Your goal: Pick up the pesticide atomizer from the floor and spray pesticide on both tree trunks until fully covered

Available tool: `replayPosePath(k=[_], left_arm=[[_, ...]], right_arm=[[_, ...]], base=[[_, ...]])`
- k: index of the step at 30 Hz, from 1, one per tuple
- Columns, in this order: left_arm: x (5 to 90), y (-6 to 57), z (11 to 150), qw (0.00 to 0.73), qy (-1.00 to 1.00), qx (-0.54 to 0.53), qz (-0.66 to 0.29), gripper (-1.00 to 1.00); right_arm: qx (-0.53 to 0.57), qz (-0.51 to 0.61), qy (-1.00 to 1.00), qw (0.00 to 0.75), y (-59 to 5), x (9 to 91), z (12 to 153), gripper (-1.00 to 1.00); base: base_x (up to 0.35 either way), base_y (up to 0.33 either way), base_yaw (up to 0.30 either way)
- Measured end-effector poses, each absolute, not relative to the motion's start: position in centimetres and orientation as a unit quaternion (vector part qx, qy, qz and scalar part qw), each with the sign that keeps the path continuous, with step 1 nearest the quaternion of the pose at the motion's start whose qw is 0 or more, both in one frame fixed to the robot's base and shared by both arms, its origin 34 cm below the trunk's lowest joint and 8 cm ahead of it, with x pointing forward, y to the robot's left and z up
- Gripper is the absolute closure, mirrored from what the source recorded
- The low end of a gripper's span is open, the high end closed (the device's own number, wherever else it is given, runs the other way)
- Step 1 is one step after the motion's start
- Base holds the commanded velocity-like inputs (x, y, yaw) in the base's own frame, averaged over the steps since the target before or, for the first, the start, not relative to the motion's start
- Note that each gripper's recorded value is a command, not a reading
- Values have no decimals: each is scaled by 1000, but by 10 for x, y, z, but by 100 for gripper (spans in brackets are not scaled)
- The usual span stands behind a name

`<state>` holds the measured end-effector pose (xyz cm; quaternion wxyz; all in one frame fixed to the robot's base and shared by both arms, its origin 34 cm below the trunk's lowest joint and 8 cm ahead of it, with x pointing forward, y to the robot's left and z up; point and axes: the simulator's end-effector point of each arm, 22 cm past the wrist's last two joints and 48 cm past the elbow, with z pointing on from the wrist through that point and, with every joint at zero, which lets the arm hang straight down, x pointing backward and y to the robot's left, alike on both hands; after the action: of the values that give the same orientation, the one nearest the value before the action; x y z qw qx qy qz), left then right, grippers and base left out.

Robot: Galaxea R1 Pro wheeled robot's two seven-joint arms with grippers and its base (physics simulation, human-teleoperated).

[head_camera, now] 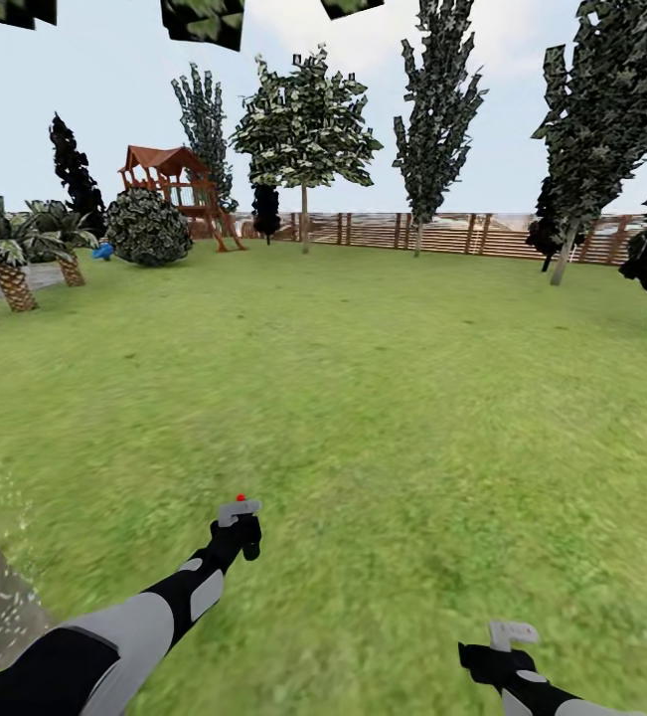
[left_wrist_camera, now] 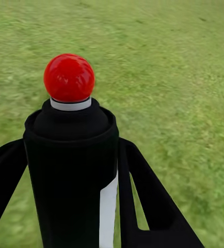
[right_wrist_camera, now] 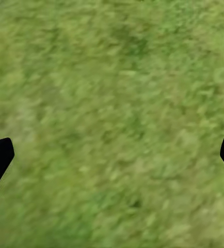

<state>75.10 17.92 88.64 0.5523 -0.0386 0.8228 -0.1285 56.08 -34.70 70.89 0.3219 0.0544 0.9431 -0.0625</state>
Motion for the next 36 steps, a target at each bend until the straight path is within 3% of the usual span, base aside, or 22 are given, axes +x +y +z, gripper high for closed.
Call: replayPosePath(k=[6,10,16,36], left_arm=[[751,179,886,552,823,-39,-129,100],[751,179,886,552,823,-39,-129,100],[751,179,886,552,823,-39,-129,100],[751,179,886,552,823,-39,-129,100]], right_arm=[[55,-63,943,322,-349,561,709,-100],[64,-96,939,323,-417,556,720,-100],[66,-92,938,328,-453,554,729,-100],[45,-41,941,332,-412,559,723,-100]], base=[[350,0,0],[350,0,0],[350,0,0],[350,0,0]])
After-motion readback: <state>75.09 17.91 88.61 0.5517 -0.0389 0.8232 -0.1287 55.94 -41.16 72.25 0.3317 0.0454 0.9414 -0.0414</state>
